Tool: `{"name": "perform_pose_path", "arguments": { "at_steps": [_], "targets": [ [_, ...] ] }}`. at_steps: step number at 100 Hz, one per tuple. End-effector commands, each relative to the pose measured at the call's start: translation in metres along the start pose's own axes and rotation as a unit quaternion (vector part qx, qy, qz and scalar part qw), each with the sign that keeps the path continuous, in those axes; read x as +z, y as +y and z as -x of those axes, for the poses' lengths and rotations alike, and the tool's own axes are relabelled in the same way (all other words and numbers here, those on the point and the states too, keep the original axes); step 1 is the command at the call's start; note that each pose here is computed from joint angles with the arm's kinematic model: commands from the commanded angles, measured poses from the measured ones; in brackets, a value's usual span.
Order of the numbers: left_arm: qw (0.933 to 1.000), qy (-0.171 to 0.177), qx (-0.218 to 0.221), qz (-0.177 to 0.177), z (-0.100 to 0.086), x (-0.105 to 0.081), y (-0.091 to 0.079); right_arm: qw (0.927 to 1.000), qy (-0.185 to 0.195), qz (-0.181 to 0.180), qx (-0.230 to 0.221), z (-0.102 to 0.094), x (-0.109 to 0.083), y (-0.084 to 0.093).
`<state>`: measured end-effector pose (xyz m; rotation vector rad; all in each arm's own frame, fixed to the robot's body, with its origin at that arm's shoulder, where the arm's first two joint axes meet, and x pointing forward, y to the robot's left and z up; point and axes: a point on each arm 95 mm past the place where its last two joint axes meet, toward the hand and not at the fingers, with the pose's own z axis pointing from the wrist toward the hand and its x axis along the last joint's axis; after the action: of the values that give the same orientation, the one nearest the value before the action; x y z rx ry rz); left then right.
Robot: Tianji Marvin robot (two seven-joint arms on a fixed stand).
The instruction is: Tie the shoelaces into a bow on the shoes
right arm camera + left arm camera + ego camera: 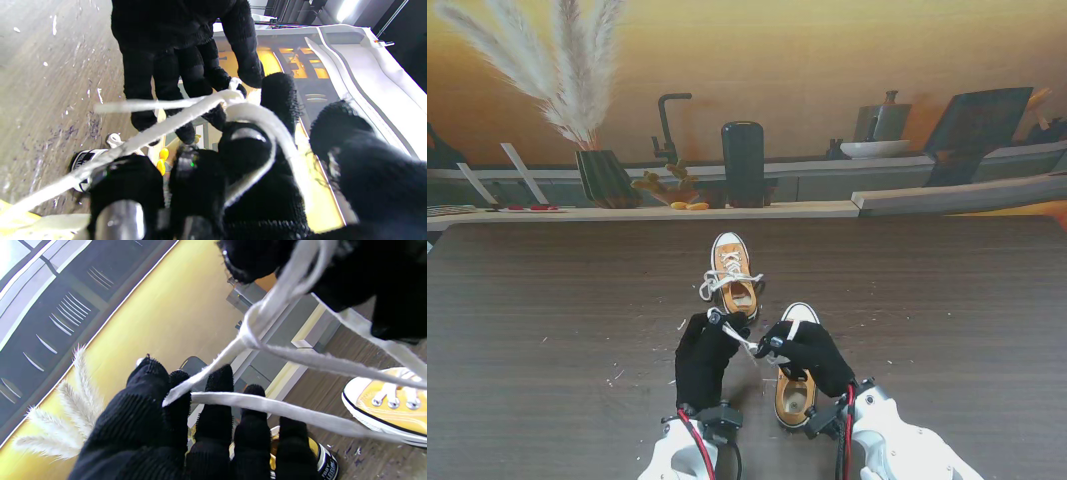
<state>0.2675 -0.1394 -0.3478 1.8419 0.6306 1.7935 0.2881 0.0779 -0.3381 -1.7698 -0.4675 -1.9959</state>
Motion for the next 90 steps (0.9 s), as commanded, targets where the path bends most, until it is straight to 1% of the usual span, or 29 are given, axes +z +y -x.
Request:
{"name": "perform_pose_path", "arguments": {
  "at_steps": [1,25,38,47,65,79,90],
  "targets": [
    [0.9998,0.002,-0.012,0.014,-0.004,0.001,0.006,1.0000,-0.007,-0.003,0.003,0.002,-0.003,-0.001],
    [0.9999,0.003,0.001,0.012,-0.007,0.003,0.002,0.9996,-0.020,0.015,0.017,0.002,-0.008,-0.002],
    [0.9999,0.007,0.010,0.007,-0.009,0.004,-0.001,0.9987,-0.025,0.020,0.040,0.002,-0.010,-0.001],
    [0.9998,0.009,0.019,0.004,-0.010,0.004,-0.003,0.9982,-0.027,0.027,0.046,0.001,-0.011,0.000],
    [0.9991,0.018,0.038,-0.010,-0.012,0.006,-0.009,0.9971,-0.033,0.039,0.057,0.001,-0.012,0.000],
    [0.9990,0.015,0.039,-0.014,-0.012,0.008,-0.012,0.9966,-0.038,0.049,0.054,0.001,-0.011,0.001],
    [0.9988,0.013,0.045,-0.016,-0.012,0.009,-0.014,0.9969,-0.039,0.063,0.027,0.003,-0.010,0.002]
  ]
}}
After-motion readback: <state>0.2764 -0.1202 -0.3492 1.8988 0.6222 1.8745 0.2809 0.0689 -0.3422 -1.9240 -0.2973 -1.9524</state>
